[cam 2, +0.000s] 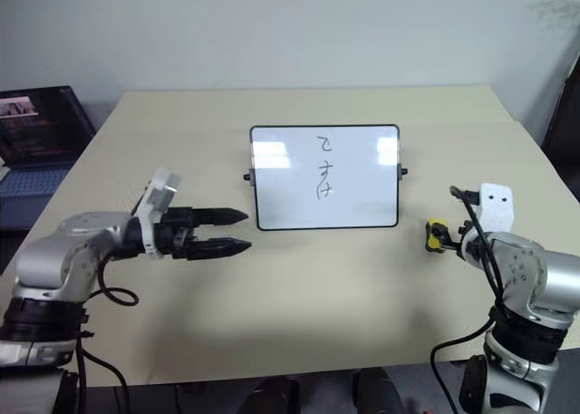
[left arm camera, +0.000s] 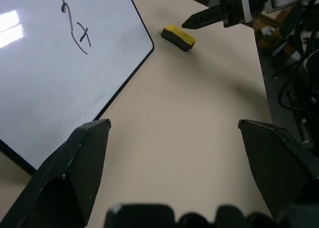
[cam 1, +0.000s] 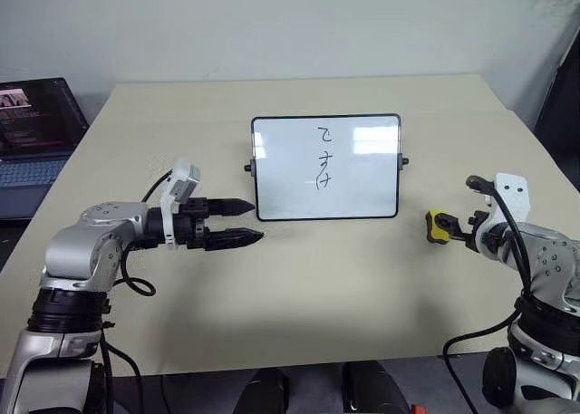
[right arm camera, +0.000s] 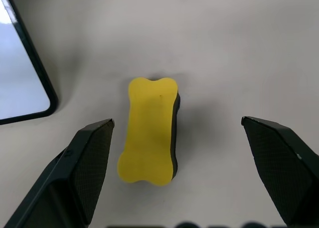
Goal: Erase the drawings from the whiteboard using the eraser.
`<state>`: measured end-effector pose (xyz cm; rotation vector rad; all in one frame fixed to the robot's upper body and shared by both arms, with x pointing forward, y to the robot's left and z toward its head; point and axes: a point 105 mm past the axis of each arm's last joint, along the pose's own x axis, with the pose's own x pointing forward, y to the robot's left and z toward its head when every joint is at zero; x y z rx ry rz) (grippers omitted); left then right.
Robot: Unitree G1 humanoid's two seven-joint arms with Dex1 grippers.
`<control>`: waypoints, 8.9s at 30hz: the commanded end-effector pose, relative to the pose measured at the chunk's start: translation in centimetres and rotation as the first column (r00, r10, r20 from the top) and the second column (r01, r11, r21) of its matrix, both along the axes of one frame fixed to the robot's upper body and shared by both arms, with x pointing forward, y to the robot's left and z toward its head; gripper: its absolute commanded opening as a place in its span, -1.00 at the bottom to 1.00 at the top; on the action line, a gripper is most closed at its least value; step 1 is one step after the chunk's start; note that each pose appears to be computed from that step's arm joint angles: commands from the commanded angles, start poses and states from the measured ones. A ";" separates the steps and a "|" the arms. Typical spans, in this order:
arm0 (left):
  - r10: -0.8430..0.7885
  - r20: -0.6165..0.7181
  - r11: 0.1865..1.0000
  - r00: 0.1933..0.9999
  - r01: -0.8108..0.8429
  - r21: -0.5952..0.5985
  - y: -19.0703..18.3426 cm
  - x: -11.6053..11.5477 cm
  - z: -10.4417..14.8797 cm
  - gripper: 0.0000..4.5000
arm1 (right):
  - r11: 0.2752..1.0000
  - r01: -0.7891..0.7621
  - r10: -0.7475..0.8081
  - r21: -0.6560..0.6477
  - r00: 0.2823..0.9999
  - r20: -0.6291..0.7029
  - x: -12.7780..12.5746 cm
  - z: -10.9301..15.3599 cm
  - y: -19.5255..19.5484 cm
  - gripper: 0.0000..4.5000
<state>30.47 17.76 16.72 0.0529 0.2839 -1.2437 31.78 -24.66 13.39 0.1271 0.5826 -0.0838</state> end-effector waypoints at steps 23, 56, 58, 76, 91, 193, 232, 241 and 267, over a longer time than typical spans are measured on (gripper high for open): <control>0.046 0.206 0.995 0.978 -0.063 0.080 -0.5 1.2 1.1 0.98 | 0.995 0.103 -0.103 -0.016 0.994 -0.021 2.0 -0.7 0.6 1.00; 0.060 0.213 0.994 0.975 -0.079 0.079 -0.7 1.3 1.4 1.00 | 0.990 0.139 -0.139 0.032 0.990 0.002 3.2 -0.5 0.8 0.92; 0.062 0.215 0.993 0.975 -0.081 0.080 -0.6 1.4 1.5 1.00 | 0.990 0.137 -0.137 0.039 0.991 0.004 3.2 -0.5 0.9 0.92; 0.065 0.224 0.994 0.972 -0.084 0.075 -0.6 1.5 1.7 1.00 | 0.991 0.132 -0.132 0.019 0.991 0.017 3.4 -0.1 0.7 -0.56; 0.305 0.351 0.952 0.885 -0.287 -0.102 -4.1 2.9 1.6 1.00 | 0.975 0.003 0.084 -0.224 0.923 0.375 5.9 6.6 2.2 -0.56; 0.523 0.331 0.852 0.786 -0.478 -0.211 -5.2 3.4 0.4 1.00 | 0.684 -0.386 0.713 -0.620 0.532 0.456 12.7 12.8 20.7 -0.56; 0.530 0.323 0.848 0.784 -0.483 -0.218 -5.3 3.3 0.5 1.00 | 0.556 -0.439 0.778 -0.706 0.572 0.257 13.0 8.9 21.0 -0.56; 0.534 0.310 0.845 0.787 -0.484 -0.227 -5.6 3.2 0.2 1.00 | 0.570 -0.444 0.752 -0.691 0.622 0.220 12.8 7.6 19.1 -0.56; 0.499 0.328 0.866 0.802 -0.449 -0.219 -5.9 3.4 0.8 1.00 | 0.807 -0.382 0.576 -0.451 0.682 0.452 10.1 10.3 14.5 -0.56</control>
